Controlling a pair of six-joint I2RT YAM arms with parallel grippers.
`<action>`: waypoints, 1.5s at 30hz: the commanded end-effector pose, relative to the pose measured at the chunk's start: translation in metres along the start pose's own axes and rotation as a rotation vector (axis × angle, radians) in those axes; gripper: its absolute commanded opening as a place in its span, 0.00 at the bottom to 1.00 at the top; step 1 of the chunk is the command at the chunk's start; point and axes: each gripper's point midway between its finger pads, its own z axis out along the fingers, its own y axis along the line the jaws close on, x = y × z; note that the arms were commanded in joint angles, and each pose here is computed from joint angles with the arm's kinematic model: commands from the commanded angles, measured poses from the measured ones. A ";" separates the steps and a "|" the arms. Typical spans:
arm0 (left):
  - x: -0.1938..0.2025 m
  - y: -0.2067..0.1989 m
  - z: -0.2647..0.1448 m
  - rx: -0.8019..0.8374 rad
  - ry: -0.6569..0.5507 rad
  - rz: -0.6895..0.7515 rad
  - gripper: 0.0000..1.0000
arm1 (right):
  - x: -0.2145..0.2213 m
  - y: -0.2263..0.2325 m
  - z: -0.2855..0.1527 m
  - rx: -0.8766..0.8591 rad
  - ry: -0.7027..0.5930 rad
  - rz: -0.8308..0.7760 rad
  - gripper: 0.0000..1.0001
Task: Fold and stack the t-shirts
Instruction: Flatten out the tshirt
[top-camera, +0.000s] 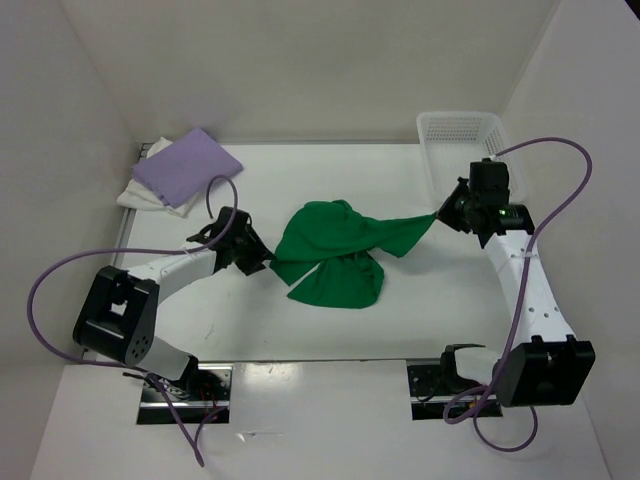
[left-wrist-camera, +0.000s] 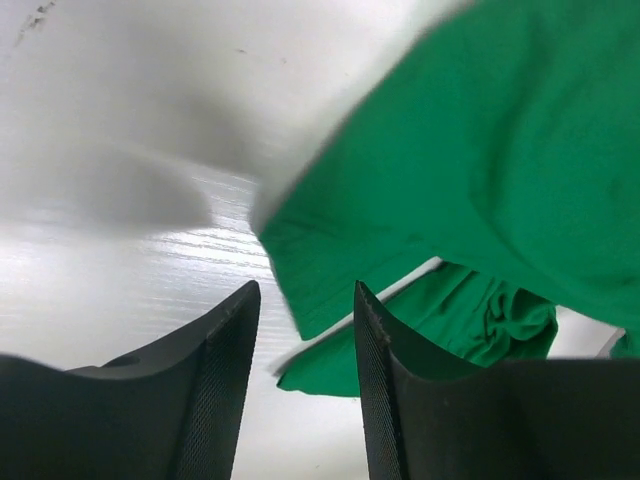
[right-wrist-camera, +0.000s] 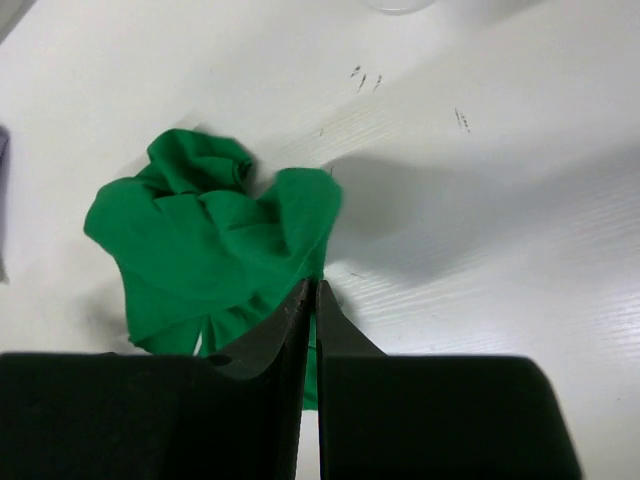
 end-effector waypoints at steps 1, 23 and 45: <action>-0.001 0.004 -0.002 -0.023 -0.007 -0.026 0.50 | -0.013 0.011 -0.021 -0.064 -0.046 -0.013 0.08; 0.006 -0.030 0.030 0.077 0.098 -0.272 0.55 | 0.057 0.063 -0.011 -0.247 0.109 -0.062 0.08; -0.116 -0.088 0.017 0.084 -0.213 -0.056 0.00 | 0.048 0.092 -0.015 -0.317 0.106 -0.093 0.08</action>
